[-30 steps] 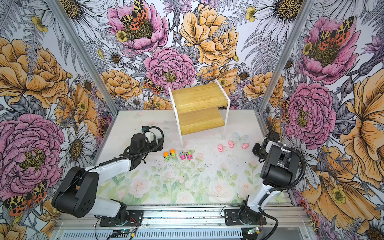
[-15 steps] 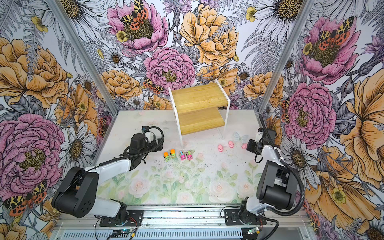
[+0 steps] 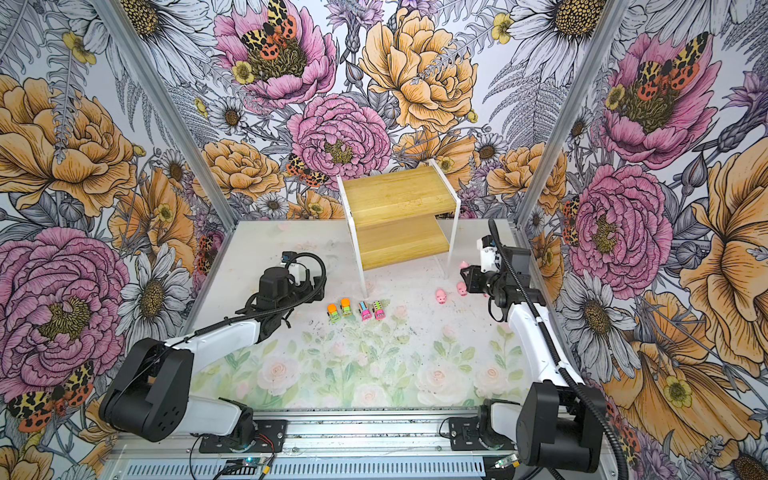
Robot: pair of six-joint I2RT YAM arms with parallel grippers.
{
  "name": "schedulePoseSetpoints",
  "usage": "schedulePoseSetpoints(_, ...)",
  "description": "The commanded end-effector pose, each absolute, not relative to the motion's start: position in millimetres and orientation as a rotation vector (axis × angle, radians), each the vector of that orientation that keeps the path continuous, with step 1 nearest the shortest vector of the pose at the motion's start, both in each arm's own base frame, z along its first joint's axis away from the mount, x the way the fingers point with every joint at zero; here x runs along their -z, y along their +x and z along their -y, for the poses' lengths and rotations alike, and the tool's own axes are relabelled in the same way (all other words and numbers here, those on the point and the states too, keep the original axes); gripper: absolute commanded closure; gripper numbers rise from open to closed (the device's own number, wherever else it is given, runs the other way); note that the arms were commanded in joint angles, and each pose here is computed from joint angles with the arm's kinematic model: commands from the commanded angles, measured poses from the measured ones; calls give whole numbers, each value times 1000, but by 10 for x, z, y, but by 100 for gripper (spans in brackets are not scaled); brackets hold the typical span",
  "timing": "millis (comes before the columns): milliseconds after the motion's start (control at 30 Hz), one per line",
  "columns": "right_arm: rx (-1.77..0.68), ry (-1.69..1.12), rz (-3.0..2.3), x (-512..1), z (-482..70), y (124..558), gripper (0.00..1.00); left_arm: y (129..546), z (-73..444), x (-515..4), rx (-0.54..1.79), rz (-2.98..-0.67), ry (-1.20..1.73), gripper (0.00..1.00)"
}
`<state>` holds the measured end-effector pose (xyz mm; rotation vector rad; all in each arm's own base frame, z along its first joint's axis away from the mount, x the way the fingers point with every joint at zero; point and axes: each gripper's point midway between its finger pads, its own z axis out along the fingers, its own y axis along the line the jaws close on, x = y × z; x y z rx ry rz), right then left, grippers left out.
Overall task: Place and organize the plastic toys onto the shelf
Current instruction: 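Lift the pink pig with the right gripper and carry it toward the shelf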
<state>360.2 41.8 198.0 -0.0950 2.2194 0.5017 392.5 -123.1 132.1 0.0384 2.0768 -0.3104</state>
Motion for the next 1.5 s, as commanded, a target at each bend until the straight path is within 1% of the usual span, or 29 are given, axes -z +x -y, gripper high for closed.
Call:
schedulePoseSetpoints(0,-507,-186,-2147,-2232,-605,3590,75,3900,1212,-1333,281,-2073,54,1)
schedulePoseSetpoints(167,-484,-237,-2112,-2352,-731,3622,75,3900,1204,-1331,271,-2072,56,1)
schedulePoseSetpoints(467,-469,-297,-2013,-2446,-954,3839,76,3912,1203,-1344,269,-2069,56,1)
schedulePoseSetpoints(733,-459,-273,-1916,-2563,-1057,4019,76,3910,1205,-1337,269,-2071,58,1)
schedulePoseSetpoints(1133,-415,-247,-1913,-2424,-1243,4235,76,3904,1207,-1345,272,-2069,60,1)
schedulePoseSetpoints(1467,-349,-154,-1949,-2282,-1125,4362,76,3903,1217,-1347,275,-2069,66,1)
